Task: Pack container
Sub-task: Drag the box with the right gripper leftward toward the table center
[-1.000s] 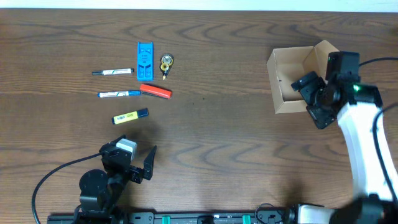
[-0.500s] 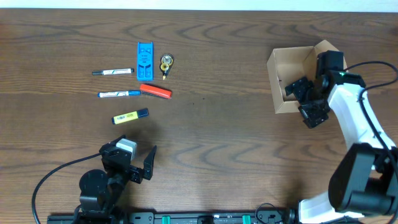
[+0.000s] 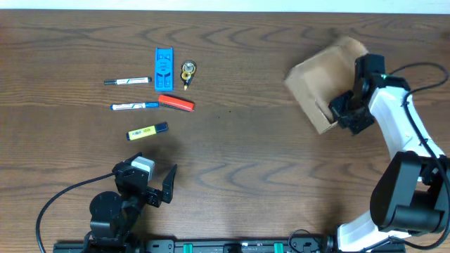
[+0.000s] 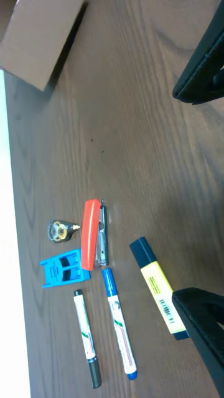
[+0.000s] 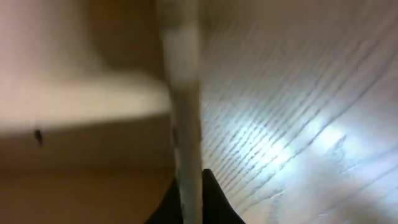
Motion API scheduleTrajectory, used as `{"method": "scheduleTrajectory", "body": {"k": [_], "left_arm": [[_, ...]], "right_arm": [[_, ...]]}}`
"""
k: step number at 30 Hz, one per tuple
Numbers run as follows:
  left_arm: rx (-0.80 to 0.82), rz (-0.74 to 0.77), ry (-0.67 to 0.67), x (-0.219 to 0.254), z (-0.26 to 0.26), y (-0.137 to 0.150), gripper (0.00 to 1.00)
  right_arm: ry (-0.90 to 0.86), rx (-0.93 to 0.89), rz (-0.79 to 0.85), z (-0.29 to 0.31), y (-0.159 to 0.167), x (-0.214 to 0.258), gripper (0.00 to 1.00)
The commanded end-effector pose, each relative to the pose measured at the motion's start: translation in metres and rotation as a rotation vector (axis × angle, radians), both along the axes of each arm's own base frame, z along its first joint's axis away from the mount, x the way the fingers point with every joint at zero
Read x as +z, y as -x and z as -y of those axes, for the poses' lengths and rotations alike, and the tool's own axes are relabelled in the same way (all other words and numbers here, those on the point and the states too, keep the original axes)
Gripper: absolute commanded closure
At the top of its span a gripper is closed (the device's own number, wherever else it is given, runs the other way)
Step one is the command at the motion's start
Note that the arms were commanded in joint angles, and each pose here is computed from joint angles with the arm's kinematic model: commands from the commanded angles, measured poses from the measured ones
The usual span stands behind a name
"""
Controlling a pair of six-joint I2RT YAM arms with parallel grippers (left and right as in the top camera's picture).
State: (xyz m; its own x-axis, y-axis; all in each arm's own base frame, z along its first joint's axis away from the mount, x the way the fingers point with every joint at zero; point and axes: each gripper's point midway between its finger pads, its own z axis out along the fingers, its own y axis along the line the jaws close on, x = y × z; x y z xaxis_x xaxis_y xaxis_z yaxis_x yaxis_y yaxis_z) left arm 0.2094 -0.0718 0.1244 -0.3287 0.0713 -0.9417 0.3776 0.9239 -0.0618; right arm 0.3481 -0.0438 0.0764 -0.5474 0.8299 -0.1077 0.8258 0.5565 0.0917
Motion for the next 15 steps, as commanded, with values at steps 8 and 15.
{"method": "scheduleTrajectory", "body": {"k": [8, 15], "left_arm": [[0.008, -0.02, 0.012, -0.008, -0.001, 0.0, 0.05], [0.008, -0.02, 0.012, -0.008, -0.001, 0.0, 0.05]], "right_arm": [[0.124, 0.705, 0.216, -0.084, -0.06, 0.052, 0.99], [0.058, 1.004, 0.28, -0.14, -0.057, 0.054, 0.99]]}}
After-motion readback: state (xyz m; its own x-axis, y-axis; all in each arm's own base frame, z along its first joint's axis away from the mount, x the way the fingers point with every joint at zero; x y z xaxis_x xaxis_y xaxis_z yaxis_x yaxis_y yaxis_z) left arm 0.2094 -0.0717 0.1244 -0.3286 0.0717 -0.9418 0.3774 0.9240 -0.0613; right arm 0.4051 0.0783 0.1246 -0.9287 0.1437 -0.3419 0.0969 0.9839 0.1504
